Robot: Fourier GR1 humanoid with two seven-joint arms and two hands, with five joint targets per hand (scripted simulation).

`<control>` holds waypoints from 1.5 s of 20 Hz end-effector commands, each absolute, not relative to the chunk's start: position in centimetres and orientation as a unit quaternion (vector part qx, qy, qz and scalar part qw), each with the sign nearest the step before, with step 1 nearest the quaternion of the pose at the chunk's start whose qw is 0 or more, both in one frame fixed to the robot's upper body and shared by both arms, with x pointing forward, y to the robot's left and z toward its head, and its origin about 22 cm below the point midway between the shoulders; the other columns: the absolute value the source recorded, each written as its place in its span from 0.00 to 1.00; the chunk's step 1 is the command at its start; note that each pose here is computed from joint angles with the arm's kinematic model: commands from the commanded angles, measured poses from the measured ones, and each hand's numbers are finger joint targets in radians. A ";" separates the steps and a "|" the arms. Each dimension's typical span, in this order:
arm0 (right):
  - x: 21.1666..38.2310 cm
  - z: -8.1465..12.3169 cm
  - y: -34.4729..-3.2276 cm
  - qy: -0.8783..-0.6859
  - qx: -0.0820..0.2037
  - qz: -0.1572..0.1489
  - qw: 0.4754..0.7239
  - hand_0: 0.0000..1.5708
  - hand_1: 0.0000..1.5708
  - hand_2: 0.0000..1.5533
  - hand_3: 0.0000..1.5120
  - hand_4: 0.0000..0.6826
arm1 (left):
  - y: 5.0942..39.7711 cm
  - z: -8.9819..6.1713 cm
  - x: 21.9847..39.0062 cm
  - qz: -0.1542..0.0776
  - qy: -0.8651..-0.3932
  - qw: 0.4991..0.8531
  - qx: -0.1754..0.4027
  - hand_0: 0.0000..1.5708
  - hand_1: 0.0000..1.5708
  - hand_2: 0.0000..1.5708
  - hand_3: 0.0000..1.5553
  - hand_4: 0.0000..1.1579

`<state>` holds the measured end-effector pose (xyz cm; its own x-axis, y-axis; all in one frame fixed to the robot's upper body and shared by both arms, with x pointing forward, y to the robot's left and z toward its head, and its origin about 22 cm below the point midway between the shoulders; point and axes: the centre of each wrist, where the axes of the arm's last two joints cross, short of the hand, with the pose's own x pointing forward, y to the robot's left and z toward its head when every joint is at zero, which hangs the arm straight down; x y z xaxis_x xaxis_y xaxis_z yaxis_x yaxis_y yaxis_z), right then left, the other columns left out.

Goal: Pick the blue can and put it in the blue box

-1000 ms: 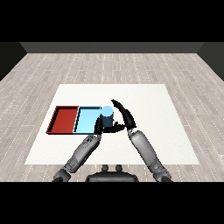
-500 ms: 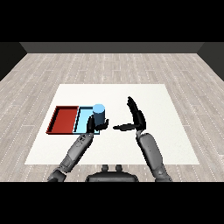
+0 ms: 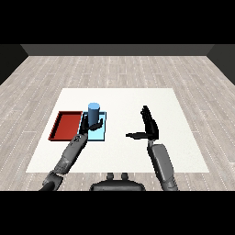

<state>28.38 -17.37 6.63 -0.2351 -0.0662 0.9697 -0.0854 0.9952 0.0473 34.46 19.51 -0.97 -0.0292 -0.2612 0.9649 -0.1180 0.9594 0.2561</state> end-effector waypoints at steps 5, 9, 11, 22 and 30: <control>29.7 5.8 -18.8 -0.775 0.045 -0.015 0.630 0.00 0.00 0.00 0.00 0.00 | 25.4 -2.0 36.5 -0.142 -0.589 0.726 0.324 0.98 0.98 0.90 0.81 0.84; 28.5 4.5 -19.1 -0.769 0.028 -0.028 0.638 0.00 0.00 0.00 0.00 0.00 | 25.1 -2.6 37.8 -0.167 -0.500 0.762 0.376 0.32 0.32 0.28 0.26 0.79; 29.5 4.0 -19.2 -0.764 0.038 -0.043 0.643 0.00 0.00 0.00 0.00 0.00 | 26.0 -3.8 37.7 -0.181 -0.470 0.776 0.380 0.54 0.54 0.46 0.32 0.79; 30.0 2.1 -21.3 -0.749 0.026 -0.058 0.659 0.00 0.00 0.00 0.00 0.00 | 22.0 -6.2 37.7 -0.195 -0.343 0.867 0.303 0.66 0.66 0.57 0.00 0.71; 29.8 1.8 -23.4 -0.758 0.017 -0.058 0.649 0.00 0.00 0.00 0.00 0.00 | 22.7 -6.8 37.3 -0.199 -0.326 0.864 0.327 0.00 0.00 0.00 0.00 0.00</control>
<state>30.52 -21.52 1.91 -0.1433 -0.1154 0.9829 0.0412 0.9916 0.1224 38.33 22.71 -5.48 0.6347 -0.6572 0.4065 0.2727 0.6827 0.6779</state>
